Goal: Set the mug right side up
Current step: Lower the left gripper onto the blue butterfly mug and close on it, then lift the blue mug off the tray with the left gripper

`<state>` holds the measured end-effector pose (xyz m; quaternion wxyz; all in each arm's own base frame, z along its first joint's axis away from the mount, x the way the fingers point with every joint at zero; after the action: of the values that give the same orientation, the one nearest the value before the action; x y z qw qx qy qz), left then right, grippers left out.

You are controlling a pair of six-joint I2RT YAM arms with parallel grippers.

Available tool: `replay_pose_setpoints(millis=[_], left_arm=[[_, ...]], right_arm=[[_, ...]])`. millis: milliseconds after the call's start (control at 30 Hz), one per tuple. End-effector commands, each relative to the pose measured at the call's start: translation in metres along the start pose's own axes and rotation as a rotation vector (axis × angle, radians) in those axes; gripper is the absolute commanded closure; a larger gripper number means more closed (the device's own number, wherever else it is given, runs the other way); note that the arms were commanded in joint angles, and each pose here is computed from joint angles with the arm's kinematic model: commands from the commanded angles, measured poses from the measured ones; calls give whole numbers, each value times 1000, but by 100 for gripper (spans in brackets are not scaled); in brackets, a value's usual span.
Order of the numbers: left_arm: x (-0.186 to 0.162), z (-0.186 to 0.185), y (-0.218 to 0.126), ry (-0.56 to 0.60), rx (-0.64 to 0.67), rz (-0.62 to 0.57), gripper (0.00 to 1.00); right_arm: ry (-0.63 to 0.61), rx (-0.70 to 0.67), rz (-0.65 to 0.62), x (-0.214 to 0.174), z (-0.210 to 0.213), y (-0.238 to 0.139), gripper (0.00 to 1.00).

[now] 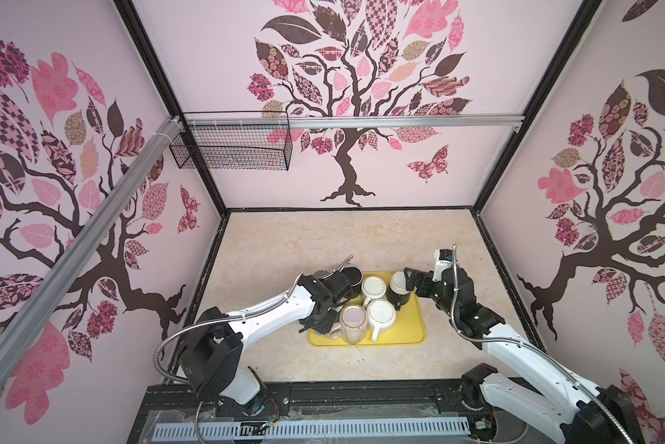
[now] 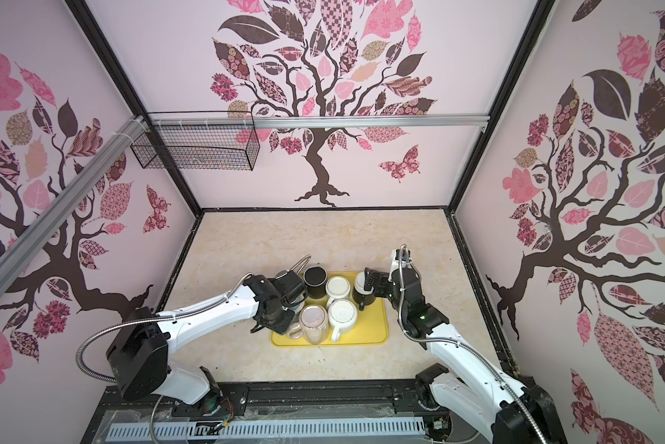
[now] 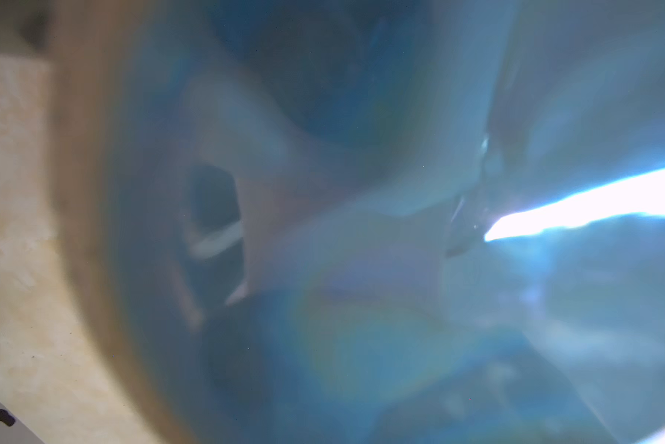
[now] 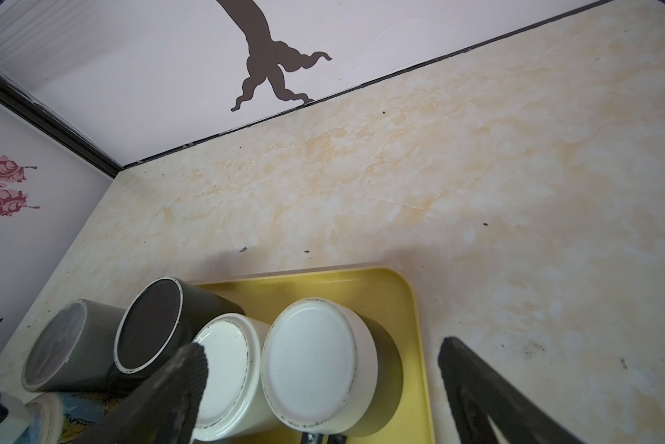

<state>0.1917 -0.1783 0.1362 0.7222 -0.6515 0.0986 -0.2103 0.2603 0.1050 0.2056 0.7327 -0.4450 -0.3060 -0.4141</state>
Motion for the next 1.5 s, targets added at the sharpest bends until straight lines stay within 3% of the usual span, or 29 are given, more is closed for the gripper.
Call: replay_pose_setpoints(millis=[0, 233, 500, 867, 1467], left_arm=[[9, 8, -5, -104, 24, -128, 57], [9, 11, -10, -109, 1, -224, 56], [8, -4, -1, -70, -85, -180, 58], [7, -7, 5, -73, -23, -186, 57], [17, -9, 11, -89, -10, -218, 81]], right_arm=[[-11, 19, -11, 3, 4, -2, 3], [-10, 20, -7, 2, 4, -1, 3], [-9, 18, -10, 2, 4, -2, 3], [-6, 15, -8, 1, 3, -1, 4], [-1, 30, -12, 2, 4, -4, 5]])
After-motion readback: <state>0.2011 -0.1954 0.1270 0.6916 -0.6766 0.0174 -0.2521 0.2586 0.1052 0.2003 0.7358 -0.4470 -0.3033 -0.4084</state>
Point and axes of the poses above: each gripper's point midway between its finger pads, its own y axis out along the fingers, its own z axis along the line the jaws close on, x = y × z, the point moved 6 cm from there along -y, back along the fingers, and after that the axes turned 2 degrees about y, right-handed, at the moved point
